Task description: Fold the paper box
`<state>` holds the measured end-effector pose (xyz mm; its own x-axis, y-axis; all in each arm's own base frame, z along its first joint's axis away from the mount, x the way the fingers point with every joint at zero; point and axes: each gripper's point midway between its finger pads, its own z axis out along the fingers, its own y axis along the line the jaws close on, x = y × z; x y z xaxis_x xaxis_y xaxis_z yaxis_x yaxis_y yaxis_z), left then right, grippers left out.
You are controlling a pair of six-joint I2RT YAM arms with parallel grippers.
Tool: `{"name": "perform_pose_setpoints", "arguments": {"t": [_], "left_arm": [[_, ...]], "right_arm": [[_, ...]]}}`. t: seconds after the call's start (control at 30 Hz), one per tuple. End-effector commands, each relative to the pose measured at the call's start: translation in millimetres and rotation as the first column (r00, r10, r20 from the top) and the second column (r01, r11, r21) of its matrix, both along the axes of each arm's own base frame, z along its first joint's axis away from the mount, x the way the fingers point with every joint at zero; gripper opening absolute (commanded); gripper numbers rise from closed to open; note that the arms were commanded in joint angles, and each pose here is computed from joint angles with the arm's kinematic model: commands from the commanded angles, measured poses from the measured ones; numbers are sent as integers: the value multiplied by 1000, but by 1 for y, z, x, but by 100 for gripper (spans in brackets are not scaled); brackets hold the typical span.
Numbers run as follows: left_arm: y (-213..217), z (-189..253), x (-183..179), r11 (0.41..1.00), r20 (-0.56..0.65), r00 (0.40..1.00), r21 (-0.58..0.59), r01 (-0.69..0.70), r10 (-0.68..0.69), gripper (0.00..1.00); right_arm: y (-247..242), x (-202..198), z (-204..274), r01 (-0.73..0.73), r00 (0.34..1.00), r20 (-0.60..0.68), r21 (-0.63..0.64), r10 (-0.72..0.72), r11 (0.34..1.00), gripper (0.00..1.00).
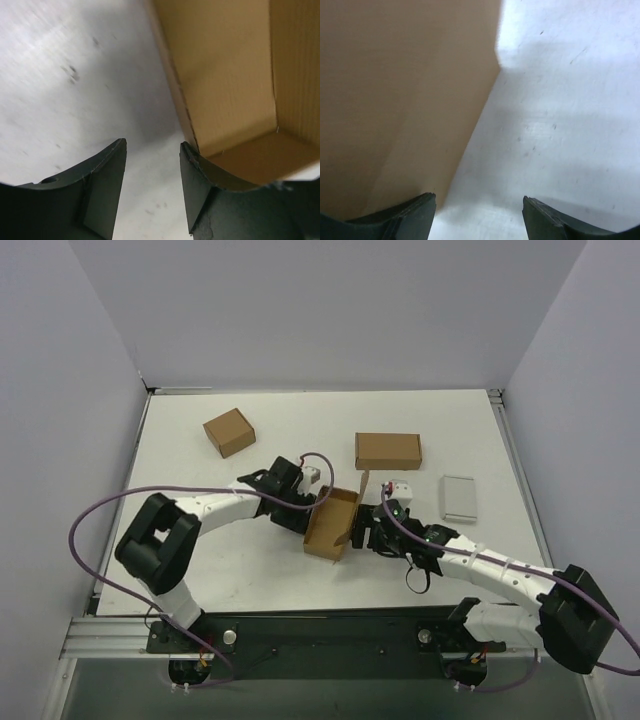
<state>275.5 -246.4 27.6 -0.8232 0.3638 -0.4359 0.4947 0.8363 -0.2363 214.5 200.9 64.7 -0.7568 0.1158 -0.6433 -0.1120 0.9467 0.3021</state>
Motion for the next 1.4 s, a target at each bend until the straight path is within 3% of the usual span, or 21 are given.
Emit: {"name": "perform_pose_setpoints", "arguments": {"t": [0.0, 0.23, 0.43, 0.57, 0.7, 0.87, 0.97, 1.13, 1.37], "left_arm": [[-17, 25, -38, 996, 10, 1000, -90, 12, -11, 57], [-23, 33, -85, 980, -14, 999, -195, -35, 33, 57], [-1, 73, -90, 966, 85, 992, -250, -66, 90, 62], [11, 128, -68, 935, 202, 970, -349, -57, 135, 67], [36, 172, -19, 903, 299, 923, -417, -100, 241, 70], [33, 239, 29, 876, 434, 859, -480, -34, 271, 72], [23, 264, 40, 880, 515, 834, -469, 79, 200, 73], [17, 249, 37, 881, 569, 820, -417, 222, 63, 74], [23, 226, 31, 858, 530, 847, -457, 233, 52, 75]], "right_arm": [[7, 33, 7, -30, 998, 54, 60, 27, 998, 71], [23, 53, 12, -169, 984, 71, 58, 164, 984, 71], [-16, 69, 35, -55, 995, 90, 41, 51, 998, 71], [-35, 58, 63, -61, 988, 140, -11, 62, 998, 72], [-41, 38, 90, -110, 981, 157, -17, 111, 994, 75], [-28, 29, 123, -186, 972, 152, 30, 180, 982, 77], [-20, 31, 128, -211, 970, 134, 40, 204, 977, 77], [-10, 43, 113, -260, 963, 63, -13, 261, 965, 77], [2, 63, 93, -363, 931, 3, -79, 364, 929, 73]]}}
